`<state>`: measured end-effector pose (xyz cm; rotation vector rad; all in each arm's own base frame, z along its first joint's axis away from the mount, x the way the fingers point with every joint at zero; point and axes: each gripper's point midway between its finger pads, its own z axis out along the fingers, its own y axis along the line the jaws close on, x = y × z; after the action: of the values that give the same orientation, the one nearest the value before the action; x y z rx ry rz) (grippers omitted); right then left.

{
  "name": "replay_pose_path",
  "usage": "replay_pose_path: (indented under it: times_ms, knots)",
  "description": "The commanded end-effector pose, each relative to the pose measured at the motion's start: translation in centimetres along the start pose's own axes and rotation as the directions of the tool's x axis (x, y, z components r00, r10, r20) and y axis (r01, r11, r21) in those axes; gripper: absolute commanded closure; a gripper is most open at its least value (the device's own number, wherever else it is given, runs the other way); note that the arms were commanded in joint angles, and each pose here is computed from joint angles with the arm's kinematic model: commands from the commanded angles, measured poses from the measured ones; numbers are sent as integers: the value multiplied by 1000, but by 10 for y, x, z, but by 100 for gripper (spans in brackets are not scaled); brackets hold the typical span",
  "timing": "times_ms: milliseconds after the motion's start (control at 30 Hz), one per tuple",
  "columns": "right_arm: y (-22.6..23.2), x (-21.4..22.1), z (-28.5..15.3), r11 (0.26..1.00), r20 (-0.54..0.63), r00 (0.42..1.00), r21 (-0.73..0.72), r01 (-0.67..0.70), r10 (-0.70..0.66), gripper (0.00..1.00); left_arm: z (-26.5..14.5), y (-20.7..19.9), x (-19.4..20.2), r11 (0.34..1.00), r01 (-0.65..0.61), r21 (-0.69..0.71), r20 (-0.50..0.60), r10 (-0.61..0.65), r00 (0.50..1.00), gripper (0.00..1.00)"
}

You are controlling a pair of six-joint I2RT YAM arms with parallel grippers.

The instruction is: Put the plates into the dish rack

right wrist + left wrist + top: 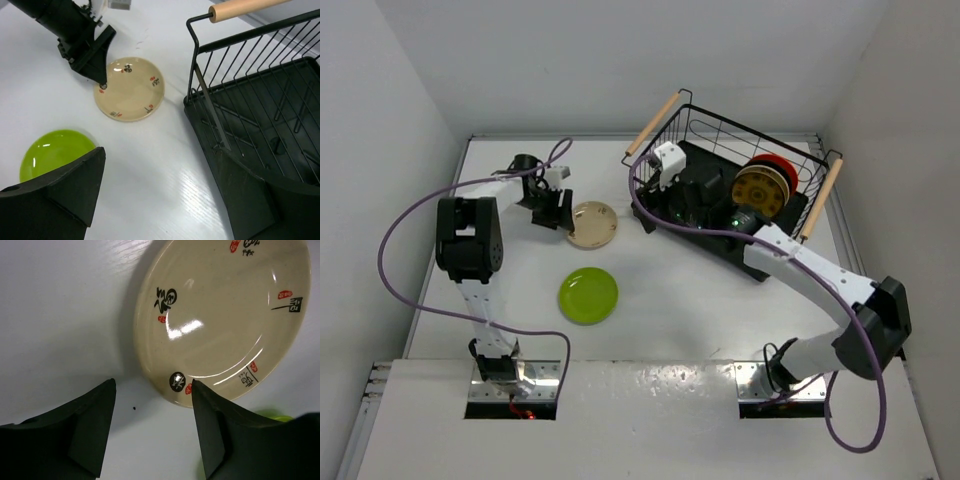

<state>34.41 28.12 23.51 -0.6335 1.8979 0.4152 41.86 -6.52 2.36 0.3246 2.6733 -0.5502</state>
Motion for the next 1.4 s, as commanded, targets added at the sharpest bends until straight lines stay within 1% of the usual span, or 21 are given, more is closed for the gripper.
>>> replay_pose_path:
  times_ms: [0,33,100,233,367,400,500,533,567,600,700,767,800,900,933,967,1067,1100,1167,1267,1367]
  knots:
    - [-14,-26,-39,994,109,994,106,21,-32,10,4,-16,3,999,-54,6,-16,54,998,33]
    - [-14,-10,-41,992,88,995,119,35,-46,10,6,-18,2,998,-67,-3,-13,67,998,35]
    - [-16,-11,-58,992,146,988,126,33,-51,10,6,-16,-7,998,-58,-17,6,58,998,37]
    - [-23,4,-83,983,149,988,183,10,-38,10,18,-10,-8,1000,-17,-26,-11,17,1000,42]
    - [-31,39,-99,967,115,993,248,-61,33,10,16,-8,-17,999,-25,-39,7,25,1000,42]
    - [-32,43,-99,966,112,993,247,-69,43,10,8,-8,-22,998,-33,-54,26,34,999,39]
    - [-16,51,-85,970,94,988,197,-141,125,11,-8,0,-28,995,-26,-98,55,31,998,26]
    - [-11,64,-69,967,50,988,201,-154,147,11,-16,-4,-30,994,-32,-101,73,39,997,23]
    - [-4,58,-61,965,71,981,181,-189,179,11,-24,-1,-34,994,-27,-108,92,37,995,19]
    - [5,65,-39,948,64,963,168,-270,262,11,-30,-1,-35,996,-20,-91,106,29,994,18]
    - [30,53,0,920,131,918,76,-385,373,12,-55,-7,-46,996,-46,-76,165,58,985,16]
    - [43,56,21,914,123,909,32,-405,398,12,-74,-13,-54,995,-70,-67,207,83,975,15]
    - [51,41,27,902,165,888,-18,-431,428,13,-82,-12,-57,995,-68,-67,226,82,971,15]
    - [82,59,53,922,26,929,-142,-362,369,13,-103,-6,-49,997,-38,-68,249,53,967,15]
    - [86,80,63,927,-50,937,-136,-351,347,13,-104,-5,-39,998,-19,-57,236,31,971,15]
    - [105,87,60,906,-123,935,-232,-354,333,13,-110,5,-33,998,8,-68,243,9,970,15]
    - [117,133,63,865,-305,892,-278,-419,334,13,-121,10,-16,996,30,-84,250,-8,968,15]
    - [129,144,55,818,-376,861,-333,-469,341,16,-123,11,-11,995,39,-88,251,-16,968,15]
    - [139,167,59,780,-459,813,-330,-532,360,22,-129,15,0,993,48,-104,252,-20,968,15]
    - [151,197,61,771,-543,769,-310,-557,337,26,-135,18,8,992,70,-107,263,-40,964,15]
    - [159,219,58,776,-568,756,-297,-557,325,27,-139,19,14,991,83,-102,271,-52,961,15]
